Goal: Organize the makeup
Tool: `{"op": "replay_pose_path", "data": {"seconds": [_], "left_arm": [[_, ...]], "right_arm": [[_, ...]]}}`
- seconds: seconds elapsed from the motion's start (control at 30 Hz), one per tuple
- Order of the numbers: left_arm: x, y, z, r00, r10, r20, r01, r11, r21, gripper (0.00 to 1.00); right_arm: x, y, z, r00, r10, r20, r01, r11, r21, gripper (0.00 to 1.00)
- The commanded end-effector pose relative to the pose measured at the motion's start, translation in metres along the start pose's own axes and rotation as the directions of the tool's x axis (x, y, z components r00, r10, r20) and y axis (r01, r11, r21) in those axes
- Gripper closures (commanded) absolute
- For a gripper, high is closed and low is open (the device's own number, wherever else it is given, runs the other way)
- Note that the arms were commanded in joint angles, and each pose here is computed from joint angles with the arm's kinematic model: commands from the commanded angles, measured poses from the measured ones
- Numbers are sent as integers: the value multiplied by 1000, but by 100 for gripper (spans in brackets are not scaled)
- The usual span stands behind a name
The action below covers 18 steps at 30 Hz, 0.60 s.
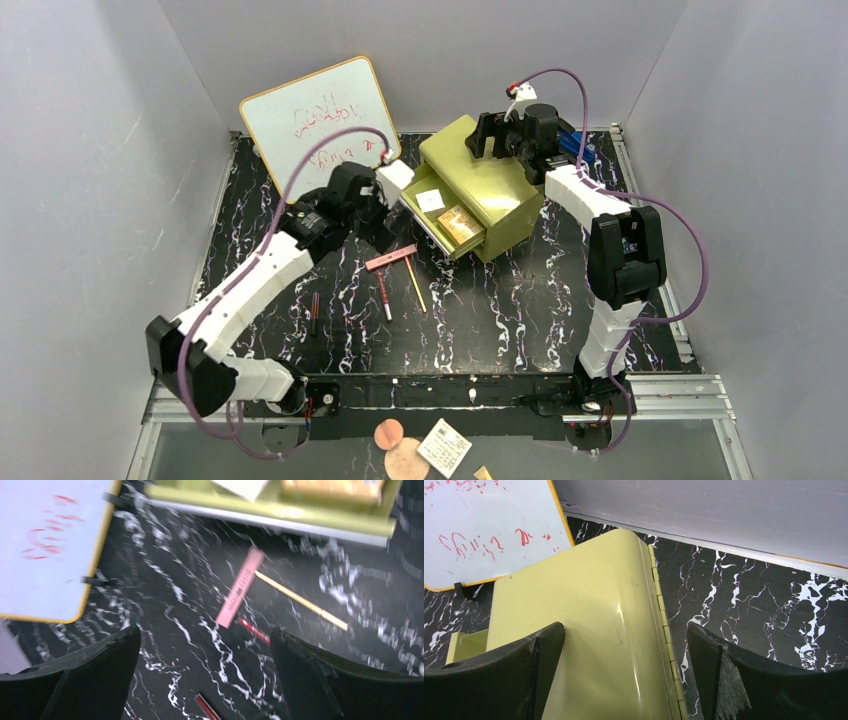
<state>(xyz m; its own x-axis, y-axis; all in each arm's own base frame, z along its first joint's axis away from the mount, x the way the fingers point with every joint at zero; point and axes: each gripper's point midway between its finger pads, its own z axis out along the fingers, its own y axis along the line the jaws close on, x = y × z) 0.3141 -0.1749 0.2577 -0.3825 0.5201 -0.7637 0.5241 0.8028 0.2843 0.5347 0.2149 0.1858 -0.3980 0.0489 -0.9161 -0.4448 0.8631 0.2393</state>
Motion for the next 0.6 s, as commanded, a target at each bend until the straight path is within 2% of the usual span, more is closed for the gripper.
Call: {"op": "replay_pose_path", "data": {"seconds": [0.0,0.13,0.43,0.57], "left_arm": [[58,-54,22,965,250,-79,-208,912,353,2],[75,-54,51,965,253,-73,-210,905,369,2],[100,-34,111,981,189,-37,-173,950,258,3],[116,-42,129,981,183,-60,-157,943,293,6]], "right_arm": [[215,-23,-44,773,132,-620,-70,990,123,1],[211,-23,-46,778,128,-615,-67,990,120,1],[214,-22,-46,777,126,-617,-68,991,117,1],[214,-23,-45,777,127,-617,-68,991,119,1]]}}
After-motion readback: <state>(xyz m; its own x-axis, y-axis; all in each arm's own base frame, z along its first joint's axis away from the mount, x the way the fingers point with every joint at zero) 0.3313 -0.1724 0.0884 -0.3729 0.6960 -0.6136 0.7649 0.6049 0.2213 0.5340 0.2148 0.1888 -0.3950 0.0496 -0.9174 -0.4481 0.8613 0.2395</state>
